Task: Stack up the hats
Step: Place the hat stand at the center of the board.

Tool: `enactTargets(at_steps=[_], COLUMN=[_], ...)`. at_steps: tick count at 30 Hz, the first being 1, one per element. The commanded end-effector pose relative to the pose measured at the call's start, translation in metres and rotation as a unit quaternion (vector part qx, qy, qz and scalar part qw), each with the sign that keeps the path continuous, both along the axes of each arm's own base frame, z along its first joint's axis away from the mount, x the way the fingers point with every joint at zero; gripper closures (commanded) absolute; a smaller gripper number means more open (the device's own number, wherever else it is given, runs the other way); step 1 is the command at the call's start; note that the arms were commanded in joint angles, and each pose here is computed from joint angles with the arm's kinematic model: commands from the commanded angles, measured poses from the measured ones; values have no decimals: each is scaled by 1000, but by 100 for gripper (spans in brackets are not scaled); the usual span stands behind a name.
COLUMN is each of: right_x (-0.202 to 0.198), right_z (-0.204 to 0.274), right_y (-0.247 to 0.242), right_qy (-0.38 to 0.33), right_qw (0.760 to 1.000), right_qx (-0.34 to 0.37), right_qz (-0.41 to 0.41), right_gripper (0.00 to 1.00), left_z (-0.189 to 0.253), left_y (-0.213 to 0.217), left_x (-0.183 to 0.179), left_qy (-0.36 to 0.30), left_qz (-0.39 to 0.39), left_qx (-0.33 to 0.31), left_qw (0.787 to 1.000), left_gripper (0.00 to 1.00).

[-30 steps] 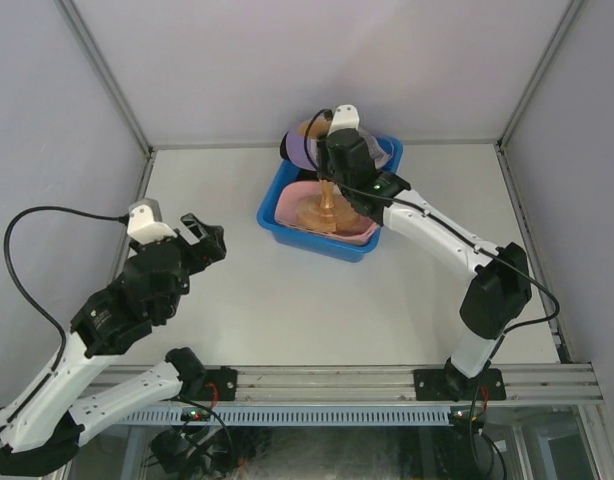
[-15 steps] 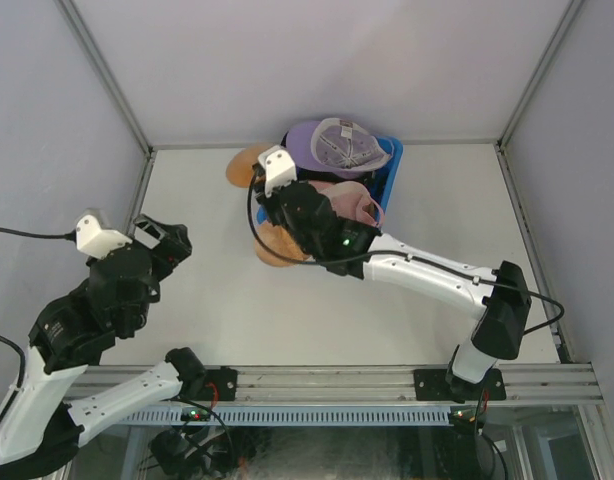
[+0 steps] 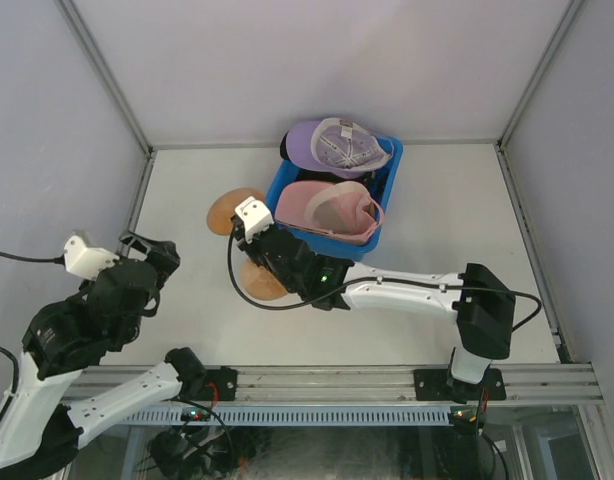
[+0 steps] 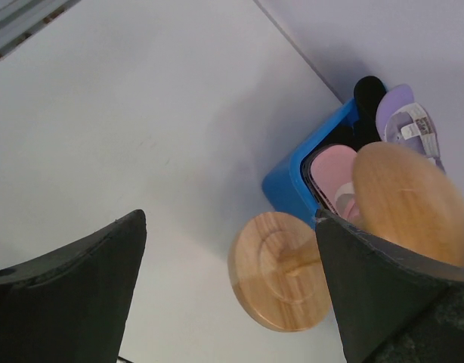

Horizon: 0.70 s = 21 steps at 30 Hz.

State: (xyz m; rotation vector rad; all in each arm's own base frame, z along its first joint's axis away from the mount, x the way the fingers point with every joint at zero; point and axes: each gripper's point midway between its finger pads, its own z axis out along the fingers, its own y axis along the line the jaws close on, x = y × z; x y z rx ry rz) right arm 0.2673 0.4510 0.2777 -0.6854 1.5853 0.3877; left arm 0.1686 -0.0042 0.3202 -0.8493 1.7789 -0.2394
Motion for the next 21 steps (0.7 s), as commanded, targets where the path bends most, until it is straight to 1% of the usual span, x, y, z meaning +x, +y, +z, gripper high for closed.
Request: enactTargets(at_steps=[1,12,17,21], right_x=[-1,-5,0,-3], right_z=[55,4,-10,-28], right_y=[22,61,70,67], right_qy=[-37,-30,-34,-27], right_qw=[989,987,985,986], right_qx=[142,153,164,163], right_qz=[12,34,32,25], right_gripper=[100,100,100,100], left_z=[10,6,2,-4], left_y=[15,22,26,26], left_x=[-10,-16,-14,-13], left_qy=[-30,-44,-46,-43], left_qz=[34,47,58,60], left_qx=[-57,-90,-74,-68], left_qw=[997,994,995,995], left_gripper=[4,5,5,5])
